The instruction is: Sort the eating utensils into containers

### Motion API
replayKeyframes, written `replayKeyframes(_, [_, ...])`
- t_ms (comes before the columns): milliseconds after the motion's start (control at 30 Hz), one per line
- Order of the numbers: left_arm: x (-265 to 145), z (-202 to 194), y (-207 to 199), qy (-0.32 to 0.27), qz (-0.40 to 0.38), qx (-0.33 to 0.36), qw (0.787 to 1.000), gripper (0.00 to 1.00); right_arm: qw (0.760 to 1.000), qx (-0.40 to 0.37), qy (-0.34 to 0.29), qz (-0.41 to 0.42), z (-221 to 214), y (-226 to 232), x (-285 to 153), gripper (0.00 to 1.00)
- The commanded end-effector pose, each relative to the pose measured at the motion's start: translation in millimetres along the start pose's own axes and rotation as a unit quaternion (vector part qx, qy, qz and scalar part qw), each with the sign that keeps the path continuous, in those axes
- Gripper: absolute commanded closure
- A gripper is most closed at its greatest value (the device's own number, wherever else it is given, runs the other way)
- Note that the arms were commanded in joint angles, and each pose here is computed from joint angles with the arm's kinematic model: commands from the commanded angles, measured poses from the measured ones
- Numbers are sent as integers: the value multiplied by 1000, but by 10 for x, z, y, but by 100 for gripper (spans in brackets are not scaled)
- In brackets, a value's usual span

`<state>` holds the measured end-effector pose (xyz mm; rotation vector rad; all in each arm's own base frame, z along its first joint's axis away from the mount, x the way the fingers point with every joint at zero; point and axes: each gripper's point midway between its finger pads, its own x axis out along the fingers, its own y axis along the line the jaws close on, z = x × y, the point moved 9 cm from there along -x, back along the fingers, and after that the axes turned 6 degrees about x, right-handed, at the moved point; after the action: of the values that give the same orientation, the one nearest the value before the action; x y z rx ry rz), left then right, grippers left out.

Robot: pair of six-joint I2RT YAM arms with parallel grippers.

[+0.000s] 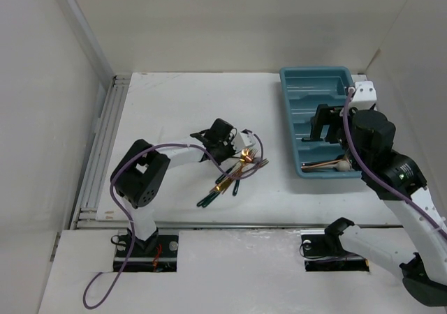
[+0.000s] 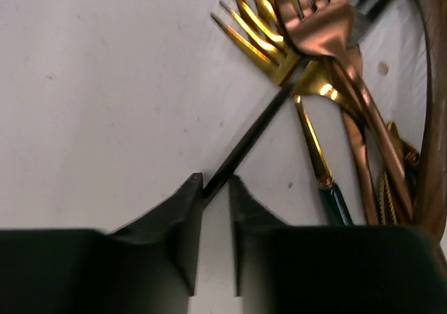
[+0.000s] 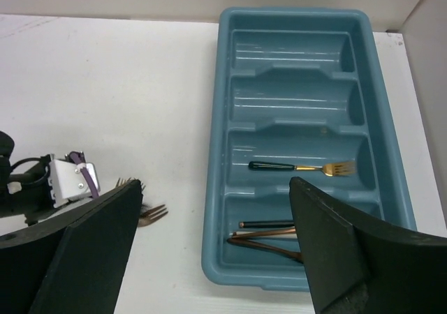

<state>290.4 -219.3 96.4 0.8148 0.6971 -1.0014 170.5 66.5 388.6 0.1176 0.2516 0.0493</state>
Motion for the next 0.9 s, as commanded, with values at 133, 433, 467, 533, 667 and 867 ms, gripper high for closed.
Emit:
replayKeyframes(133, [177,-180,-220,32,-52,-18,998,100,999,21,-24,-17,196,-21,-62,14])
replayKeyframes(433, [-525,386,659,-5,97,-70,993,100,999,2,-46,-28,219,-45,-22,18])
replayKeyframes(467, [-600,492,680,-15,110,-53,992,100,998,0,-55,-26,248,-41,-18,18])
replayKeyframes(533, [-765,724,725,-43,117,-37,992,100,998,-2,-61,-30,268,-48,-16,18])
replayKeyframes(667, [-953,980,764,-87,88,-56,991,100,997,-11,-65,-34,284,-60,-15,18])
replayKeyframes(867, [-906,1678,668,-187,45,-38,981,100,993,6,-101,-58,452,-180,-222,19])
